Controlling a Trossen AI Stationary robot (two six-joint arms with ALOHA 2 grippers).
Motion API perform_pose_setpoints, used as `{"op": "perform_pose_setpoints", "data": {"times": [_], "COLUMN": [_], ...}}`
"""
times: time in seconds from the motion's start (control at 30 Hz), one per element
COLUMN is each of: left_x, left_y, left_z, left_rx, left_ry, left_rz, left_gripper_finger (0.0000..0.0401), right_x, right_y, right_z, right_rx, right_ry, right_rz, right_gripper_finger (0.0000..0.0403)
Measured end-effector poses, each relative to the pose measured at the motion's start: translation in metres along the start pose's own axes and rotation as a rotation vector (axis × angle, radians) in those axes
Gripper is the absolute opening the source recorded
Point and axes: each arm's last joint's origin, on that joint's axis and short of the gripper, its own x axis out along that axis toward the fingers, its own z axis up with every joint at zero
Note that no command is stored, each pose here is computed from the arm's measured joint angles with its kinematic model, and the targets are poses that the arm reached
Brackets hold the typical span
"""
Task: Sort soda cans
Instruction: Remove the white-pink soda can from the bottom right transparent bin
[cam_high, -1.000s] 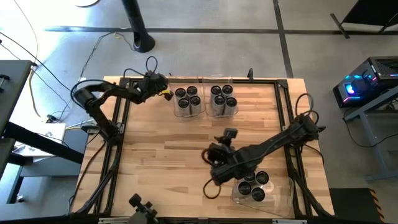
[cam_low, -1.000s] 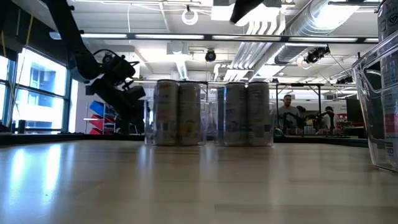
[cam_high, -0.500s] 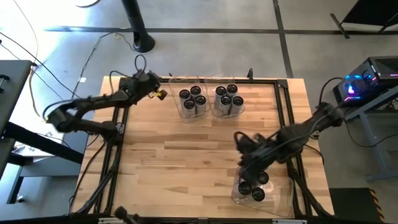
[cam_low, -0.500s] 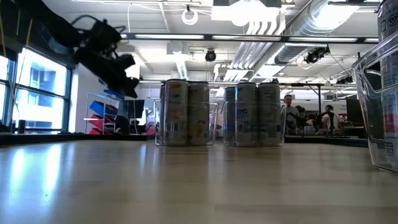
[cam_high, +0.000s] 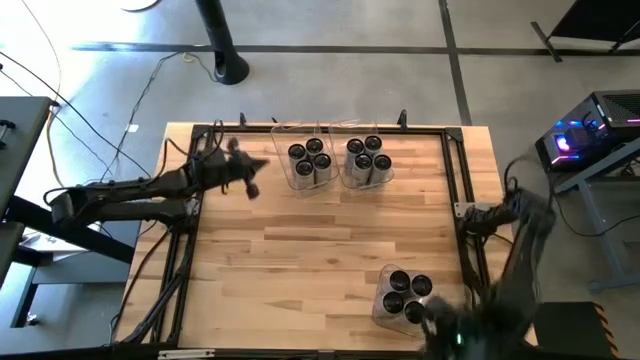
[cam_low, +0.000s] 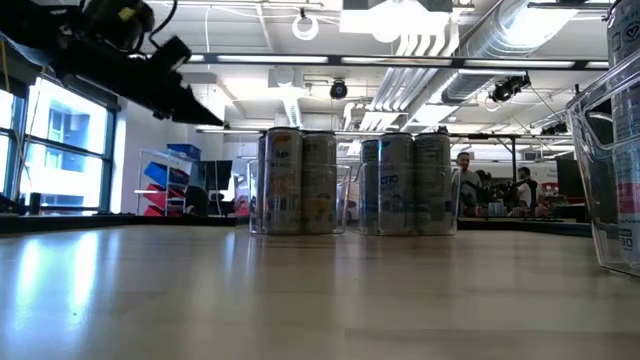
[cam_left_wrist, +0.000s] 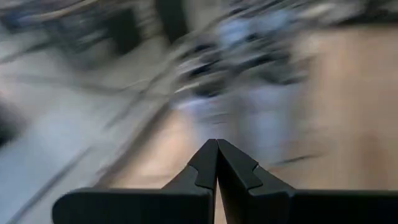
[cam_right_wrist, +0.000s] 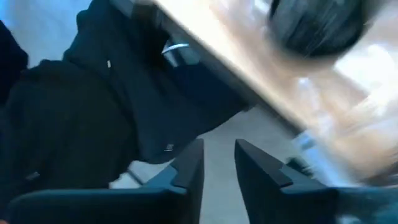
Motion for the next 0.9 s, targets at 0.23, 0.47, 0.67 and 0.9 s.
{"op": "perform_pose_setpoints", "data": {"times": [0.23, 0.47, 0.67, 0.9], "left_x": [-0.010, -0.017, -0.017, -0.016], "left_y": [-0.045, -0.062, -0.063, -0.064], "left_z": [0.011, 0.018, 0.016, 0.011], "left_rx": [-0.024, 0.049, 0.062, 0.076], "left_ry": [-0.192, -0.263, -0.243, -0.195], "left_rz": [-0.263, -0.258, -0.265, -0.273], "left_gripper_finger": [0.0000, 0.0000, 0.0000, 0.0000], "right_x": [0.084, 0.116, 0.118, 0.118], "right_y": [0.014, -0.002, -0.014, -0.013], "right_z": [-0.063, -0.059, -0.036, -0.022], "right_rx": [0.189, 0.141, 0.007, -0.191], "right_ry": [0.112, 0.125, 0.055, 0.085], "right_rz": [0.054, -0.209, -0.409, -0.452], "right_gripper_finger": [0.0027, 0.0004, 0.0001, 0.0000]}}
